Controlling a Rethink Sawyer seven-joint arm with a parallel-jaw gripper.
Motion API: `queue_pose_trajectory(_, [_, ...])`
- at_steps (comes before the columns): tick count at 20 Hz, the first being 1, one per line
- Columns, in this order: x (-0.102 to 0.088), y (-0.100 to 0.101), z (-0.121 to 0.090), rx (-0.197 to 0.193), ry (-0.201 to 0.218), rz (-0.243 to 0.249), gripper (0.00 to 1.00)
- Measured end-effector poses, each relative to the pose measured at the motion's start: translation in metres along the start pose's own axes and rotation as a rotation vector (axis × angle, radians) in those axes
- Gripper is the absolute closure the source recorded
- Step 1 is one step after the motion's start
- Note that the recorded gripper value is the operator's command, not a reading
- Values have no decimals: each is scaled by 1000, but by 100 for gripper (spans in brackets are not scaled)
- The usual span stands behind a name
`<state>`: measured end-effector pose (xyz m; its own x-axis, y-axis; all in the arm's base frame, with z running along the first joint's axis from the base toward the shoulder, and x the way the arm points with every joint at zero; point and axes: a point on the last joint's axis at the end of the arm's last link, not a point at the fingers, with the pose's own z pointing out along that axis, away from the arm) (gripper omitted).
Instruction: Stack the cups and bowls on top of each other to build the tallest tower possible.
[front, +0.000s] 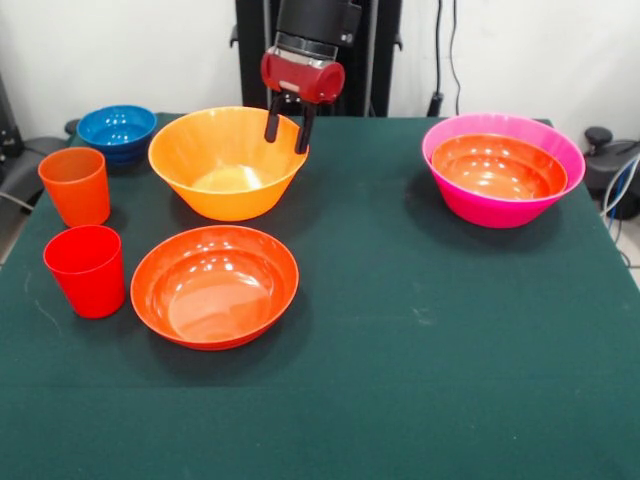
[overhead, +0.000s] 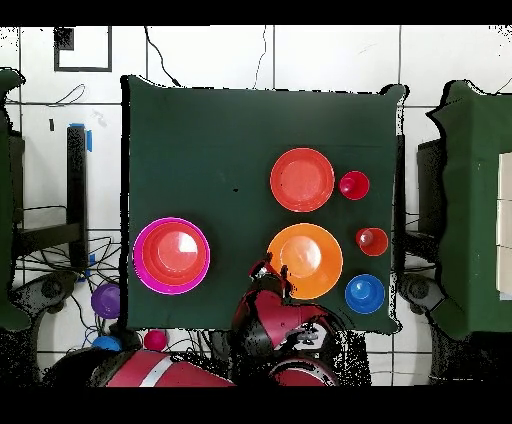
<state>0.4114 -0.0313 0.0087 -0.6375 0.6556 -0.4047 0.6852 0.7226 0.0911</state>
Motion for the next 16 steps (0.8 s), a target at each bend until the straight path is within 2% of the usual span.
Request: queue_pose_trajectory(16, [8, -10, 15, 26, 15, -13, 0])
